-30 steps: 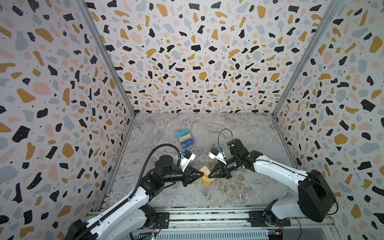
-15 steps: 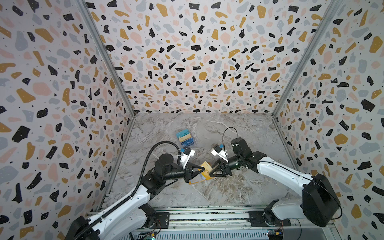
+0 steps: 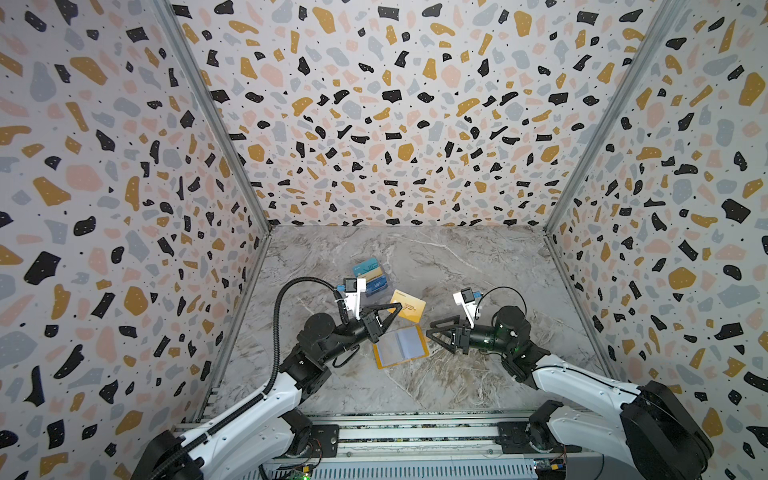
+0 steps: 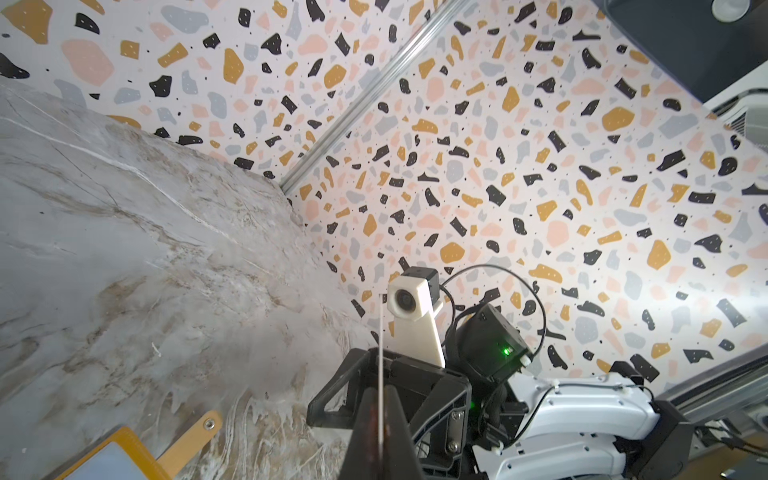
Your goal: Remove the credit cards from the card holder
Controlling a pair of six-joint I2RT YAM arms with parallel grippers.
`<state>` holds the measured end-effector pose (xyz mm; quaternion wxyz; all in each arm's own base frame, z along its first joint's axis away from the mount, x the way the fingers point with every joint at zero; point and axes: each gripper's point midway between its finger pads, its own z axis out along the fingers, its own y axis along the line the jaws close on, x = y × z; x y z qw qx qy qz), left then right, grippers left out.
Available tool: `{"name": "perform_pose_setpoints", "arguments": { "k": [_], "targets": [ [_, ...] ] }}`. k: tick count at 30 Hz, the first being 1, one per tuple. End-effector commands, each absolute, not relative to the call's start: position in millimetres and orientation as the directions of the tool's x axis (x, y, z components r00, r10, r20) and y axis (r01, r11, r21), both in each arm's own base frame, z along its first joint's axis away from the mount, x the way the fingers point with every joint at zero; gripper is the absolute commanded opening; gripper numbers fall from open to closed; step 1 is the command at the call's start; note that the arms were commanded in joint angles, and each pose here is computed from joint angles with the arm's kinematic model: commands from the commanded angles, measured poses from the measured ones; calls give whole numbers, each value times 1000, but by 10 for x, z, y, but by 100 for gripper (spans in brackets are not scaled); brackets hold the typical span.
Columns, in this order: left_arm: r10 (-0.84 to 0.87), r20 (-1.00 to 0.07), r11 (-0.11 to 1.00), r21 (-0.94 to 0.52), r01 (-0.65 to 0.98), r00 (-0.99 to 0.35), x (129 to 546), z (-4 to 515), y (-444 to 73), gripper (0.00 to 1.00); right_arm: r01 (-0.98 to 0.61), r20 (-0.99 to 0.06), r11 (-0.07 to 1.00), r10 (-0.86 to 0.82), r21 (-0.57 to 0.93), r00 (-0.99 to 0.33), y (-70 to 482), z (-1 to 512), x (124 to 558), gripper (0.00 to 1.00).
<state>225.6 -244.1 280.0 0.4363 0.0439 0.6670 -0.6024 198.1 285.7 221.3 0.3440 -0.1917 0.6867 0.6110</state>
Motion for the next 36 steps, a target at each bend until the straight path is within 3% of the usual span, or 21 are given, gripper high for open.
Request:
{"name": "perform_pose_setpoints", "arguments": {
  "k": [1,5,18,36],
  "targets": [
    [-585,-572,190,-786,588,-575,2257,3000,-2301,0,-741,-722,97,338,664,-604,2854,2858,2021,69],
    [-612,-549,171,-794,583,-569,2237,2981,-2243,0,-749,-718,69,355,659,-598,2909,2994,1998,61],
    [-655,-504,115,-803,585,-563,2161,3027,-2140,0,-731,-691,12,339,682,-639,3191,3076,2016,53],
    [-657,-508,98,-790,605,-557,2113,3086,-2125,0,-719,-672,-96,289,688,-682,3404,3158,1924,22]
  ]
}}
